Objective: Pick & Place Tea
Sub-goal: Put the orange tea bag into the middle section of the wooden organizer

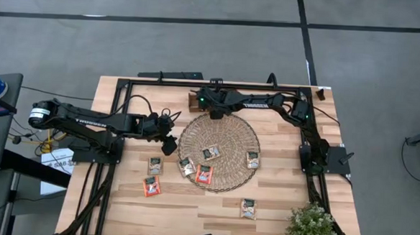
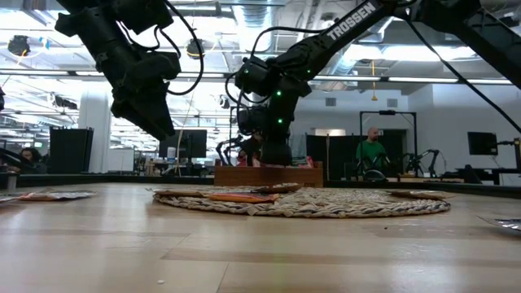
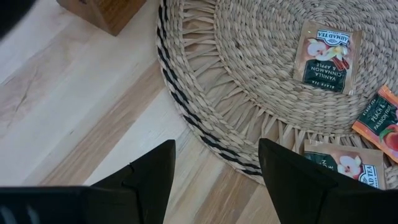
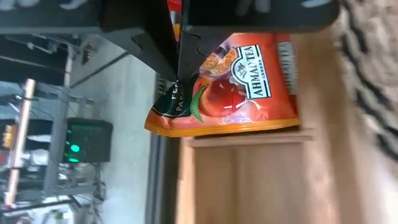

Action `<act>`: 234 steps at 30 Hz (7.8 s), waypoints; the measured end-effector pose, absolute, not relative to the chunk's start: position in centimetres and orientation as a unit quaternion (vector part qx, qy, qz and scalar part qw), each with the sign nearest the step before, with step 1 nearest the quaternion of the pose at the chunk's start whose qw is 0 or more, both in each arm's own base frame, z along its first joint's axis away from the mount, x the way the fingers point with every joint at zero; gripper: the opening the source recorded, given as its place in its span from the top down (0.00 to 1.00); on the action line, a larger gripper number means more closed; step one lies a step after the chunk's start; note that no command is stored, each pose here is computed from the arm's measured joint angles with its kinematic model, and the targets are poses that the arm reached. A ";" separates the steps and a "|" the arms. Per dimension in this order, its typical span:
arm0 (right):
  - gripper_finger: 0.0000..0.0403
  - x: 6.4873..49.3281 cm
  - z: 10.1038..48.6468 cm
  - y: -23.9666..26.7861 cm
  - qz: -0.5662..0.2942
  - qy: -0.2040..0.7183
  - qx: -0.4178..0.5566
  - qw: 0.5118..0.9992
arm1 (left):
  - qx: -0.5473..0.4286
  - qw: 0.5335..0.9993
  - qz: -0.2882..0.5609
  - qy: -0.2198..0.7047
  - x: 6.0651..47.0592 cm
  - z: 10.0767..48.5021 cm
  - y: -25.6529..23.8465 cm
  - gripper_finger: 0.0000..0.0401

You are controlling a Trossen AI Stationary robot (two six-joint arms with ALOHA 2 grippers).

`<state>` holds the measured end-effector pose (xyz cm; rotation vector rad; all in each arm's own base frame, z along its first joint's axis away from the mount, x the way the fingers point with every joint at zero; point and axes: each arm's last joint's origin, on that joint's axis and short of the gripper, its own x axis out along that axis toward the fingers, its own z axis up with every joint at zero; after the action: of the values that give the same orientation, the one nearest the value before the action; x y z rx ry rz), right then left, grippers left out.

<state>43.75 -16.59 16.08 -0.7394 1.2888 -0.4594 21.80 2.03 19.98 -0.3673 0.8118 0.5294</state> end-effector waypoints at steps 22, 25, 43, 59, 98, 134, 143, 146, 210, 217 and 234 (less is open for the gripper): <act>0.73 43.0 19.2 -15.9 -0.266 0.568 -0.318 0.711 | -0.177 0.869 0.253 0.387 21.8 20.0 2.0 0.44; 0.73 42.1 21.5 -15.2 -0.288 0.559 -0.305 0.715 | -0.179 0.869 0.251 0.387 21.8 20.0 2.0 0.44; 0.73 28.0 35.7 -7.3 -0.303 0.571 -0.016 0.763 | -0.227 0.864 0.224 0.390 21.9 20.0 1.8 0.44; 0.73 18.6 27.2 1.0 -0.214 0.453 0.155 0.851 | -0.263 0.900 0.137 0.321 23.7 22.1 -0.4 0.44; 0.73 18.8 21.6 6.3 -0.103 0.363 0.176 0.909 | -0.114 0.867 -0.013 0.486 35.5 20.1 -4.0 0.44; 0.73 18.8 21.6 6.3 -0.099 0.364 0.168 0.911 | -0.051 0.823 -0.001 0.566 38.0 15.1 -4.4 0.44; 0.73 18.9 21.6 6.3 -0.098 0.361 0.169 0.912 | -0.033 0.820 0.017 0.572 37.9 14.7 -4.6 0.44; 0.73 18.9 21.6 6.3 -0.098 0.361 0.170 0.912 | -0.033 0.819 0.016 0.572 37.9 14.7 -4.6 0.44; 0.73 18.9 21.7 6.3 -0.096 0.357 0.172 0.913 | -0.046 0.805 0.036 0.590 38.6 17.8 -5.6 0.99; 0.73 19.3 22.1 6.5 -0.074 0.336 0.188 0.920 | 0.011 0.815 0.056 0.576 39.3 21.3 -6.7 1.00; 0.58 21.3 23.8 3.8 -0.078 0.238 0.154 0.956 | 0.129 0.869 0.142 0.457 41.6 28.2 -6.4 1.00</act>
<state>21.34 3.80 23.83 0.3126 0.4840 -0.1591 41.65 -6.44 28.24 0.2708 0.9553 0.2971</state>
